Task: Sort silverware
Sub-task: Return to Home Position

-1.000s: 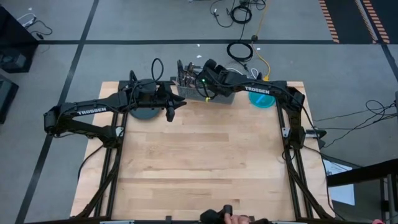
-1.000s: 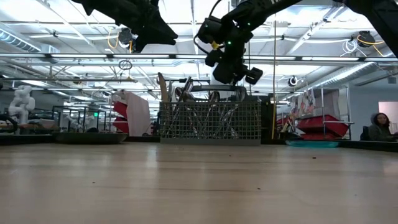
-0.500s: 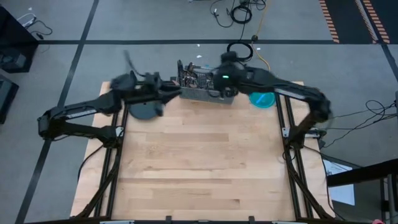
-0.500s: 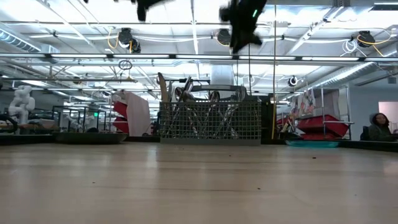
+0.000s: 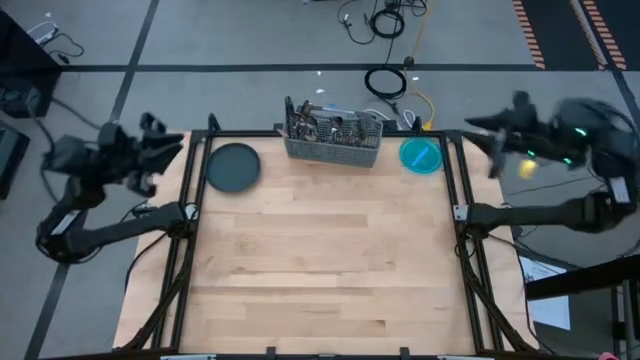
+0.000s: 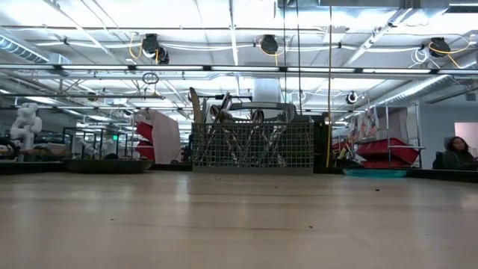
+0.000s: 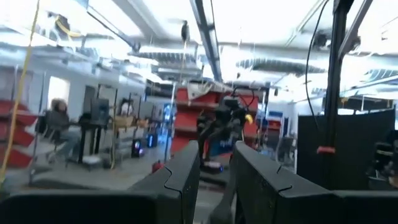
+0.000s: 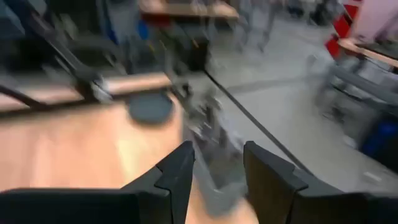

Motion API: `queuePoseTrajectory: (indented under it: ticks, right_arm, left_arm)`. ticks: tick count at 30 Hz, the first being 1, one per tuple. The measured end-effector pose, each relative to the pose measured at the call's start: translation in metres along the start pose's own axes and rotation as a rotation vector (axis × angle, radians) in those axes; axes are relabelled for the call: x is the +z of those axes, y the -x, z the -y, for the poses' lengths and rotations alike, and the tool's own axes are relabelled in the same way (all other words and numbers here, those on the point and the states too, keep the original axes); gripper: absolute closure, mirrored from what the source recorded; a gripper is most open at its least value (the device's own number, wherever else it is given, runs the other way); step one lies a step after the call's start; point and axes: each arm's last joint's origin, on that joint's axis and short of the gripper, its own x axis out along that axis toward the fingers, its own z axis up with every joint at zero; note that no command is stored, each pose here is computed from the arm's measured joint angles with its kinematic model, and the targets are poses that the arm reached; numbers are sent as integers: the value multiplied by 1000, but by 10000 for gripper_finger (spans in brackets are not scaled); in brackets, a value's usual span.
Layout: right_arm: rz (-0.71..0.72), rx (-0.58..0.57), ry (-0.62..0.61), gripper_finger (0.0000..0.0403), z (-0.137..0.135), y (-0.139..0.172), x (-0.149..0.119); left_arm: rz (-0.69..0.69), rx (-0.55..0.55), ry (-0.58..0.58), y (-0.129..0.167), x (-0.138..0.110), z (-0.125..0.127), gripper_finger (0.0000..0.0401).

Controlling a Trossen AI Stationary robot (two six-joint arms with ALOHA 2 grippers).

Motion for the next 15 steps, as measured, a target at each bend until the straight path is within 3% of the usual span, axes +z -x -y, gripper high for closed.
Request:
queuePoseTrajectory:
  ticks: [3, 8, 11, 15]
  right_arm:
    - [85, 57, -64, 273, -1, 14, -34]
    - [319, 93, -154, 273, -11, -16, -103]
    - [443, 157, -222, 273, -18, -35, -137]
    - [490, 229, -317, 273, -25, -56, -175]
  left_arm:
    - [-32, 15, 15, 26, -2, 9, 296]
    - [29, 54, 54, 54, -4, 17, 296]
    - [5, 60, 130, 59, -21, 15, 296]
    - [-41, 54, 179, 63, -52, 10, 296]
